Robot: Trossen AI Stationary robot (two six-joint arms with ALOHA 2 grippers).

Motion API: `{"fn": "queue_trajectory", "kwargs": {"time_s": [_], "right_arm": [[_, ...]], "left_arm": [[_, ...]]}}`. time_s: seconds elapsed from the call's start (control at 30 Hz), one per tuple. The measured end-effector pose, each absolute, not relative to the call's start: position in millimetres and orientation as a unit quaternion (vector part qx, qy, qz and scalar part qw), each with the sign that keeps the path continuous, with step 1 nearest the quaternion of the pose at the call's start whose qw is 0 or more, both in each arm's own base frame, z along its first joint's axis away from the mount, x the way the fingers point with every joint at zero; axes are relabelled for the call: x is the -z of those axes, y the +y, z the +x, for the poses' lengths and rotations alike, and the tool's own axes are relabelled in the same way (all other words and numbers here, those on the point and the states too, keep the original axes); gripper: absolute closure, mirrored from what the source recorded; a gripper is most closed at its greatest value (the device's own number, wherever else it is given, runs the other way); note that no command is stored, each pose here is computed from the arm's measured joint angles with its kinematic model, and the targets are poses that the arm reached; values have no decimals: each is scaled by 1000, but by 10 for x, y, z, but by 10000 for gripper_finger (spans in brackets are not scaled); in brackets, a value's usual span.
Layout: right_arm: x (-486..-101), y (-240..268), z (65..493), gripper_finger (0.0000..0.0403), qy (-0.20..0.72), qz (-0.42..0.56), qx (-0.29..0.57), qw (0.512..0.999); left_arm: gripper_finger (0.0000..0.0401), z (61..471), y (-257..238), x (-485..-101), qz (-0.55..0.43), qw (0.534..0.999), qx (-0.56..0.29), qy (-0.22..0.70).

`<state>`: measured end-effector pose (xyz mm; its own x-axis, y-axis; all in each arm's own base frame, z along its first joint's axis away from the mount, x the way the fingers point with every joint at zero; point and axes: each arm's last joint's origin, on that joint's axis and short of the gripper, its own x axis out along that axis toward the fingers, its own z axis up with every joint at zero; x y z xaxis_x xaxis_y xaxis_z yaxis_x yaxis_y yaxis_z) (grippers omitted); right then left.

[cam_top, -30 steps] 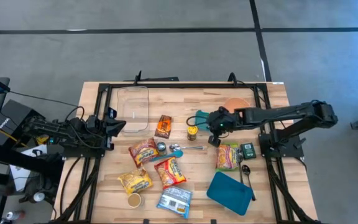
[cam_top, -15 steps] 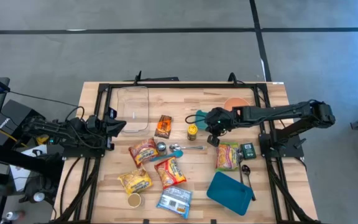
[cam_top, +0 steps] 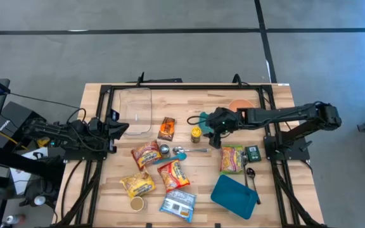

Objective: Pick & Place Food Item
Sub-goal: Put the yellow seasoning bottle into the blue bin

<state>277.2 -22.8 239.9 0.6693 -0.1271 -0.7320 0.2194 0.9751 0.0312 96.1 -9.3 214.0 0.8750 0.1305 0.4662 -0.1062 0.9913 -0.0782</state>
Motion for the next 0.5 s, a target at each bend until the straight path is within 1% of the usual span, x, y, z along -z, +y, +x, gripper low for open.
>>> {"fn": "queue_trajectory", "kwargs": {"time_s": [0.07,0.17,0.5], "right_arm": [[-2407,-229,2781,136,391,46,89,915],[-2422,-228,2796,119,381,43,88,919],[-2419,-230,2816,117,363,43,87,927]], "left_arm": [[388,961,-93,-2140,-25,968,-61,-242],[388,961,-93,-2140,-25,968,-61,-242],[388,961,-93,-2141,-25,968,-61,-243]]}}
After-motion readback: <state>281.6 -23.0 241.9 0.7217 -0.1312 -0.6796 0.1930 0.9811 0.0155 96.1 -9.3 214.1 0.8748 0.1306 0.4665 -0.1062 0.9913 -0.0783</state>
